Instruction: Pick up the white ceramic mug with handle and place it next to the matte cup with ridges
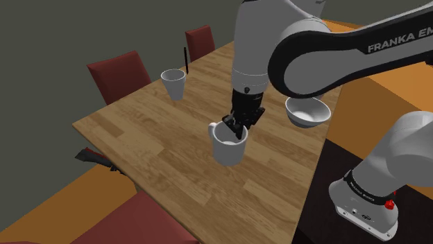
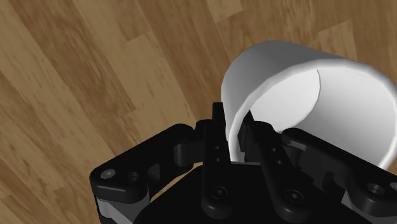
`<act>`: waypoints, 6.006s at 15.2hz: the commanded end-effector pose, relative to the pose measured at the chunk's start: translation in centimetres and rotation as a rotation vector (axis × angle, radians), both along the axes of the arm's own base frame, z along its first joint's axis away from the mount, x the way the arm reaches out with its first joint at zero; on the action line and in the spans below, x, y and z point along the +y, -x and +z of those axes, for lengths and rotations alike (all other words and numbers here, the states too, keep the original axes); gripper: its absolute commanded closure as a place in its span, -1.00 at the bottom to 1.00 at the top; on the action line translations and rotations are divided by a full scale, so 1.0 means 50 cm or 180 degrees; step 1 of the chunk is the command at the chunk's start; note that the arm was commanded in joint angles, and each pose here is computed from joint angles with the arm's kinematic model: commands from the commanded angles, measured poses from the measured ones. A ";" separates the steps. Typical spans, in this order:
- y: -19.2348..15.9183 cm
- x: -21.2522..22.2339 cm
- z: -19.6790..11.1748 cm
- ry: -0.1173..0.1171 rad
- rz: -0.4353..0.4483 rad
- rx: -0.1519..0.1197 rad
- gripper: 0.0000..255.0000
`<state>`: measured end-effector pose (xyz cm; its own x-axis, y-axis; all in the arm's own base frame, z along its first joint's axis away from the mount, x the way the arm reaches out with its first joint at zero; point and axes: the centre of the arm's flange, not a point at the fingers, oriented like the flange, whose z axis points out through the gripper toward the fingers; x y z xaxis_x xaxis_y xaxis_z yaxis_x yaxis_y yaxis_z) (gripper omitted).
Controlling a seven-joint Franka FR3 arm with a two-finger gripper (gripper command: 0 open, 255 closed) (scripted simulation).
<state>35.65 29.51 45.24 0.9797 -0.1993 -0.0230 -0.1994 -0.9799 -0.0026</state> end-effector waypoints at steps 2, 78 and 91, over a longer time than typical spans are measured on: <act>-0.001 0.000 0.032 0.0000 -0.0001 0.0000 1.00; -0.287 -1.591 0.086 0.0000 -0.0001 0.0000 1.00; -0.287 -1.591 -0.051 0.0000 -0.0001 0.0000 1.00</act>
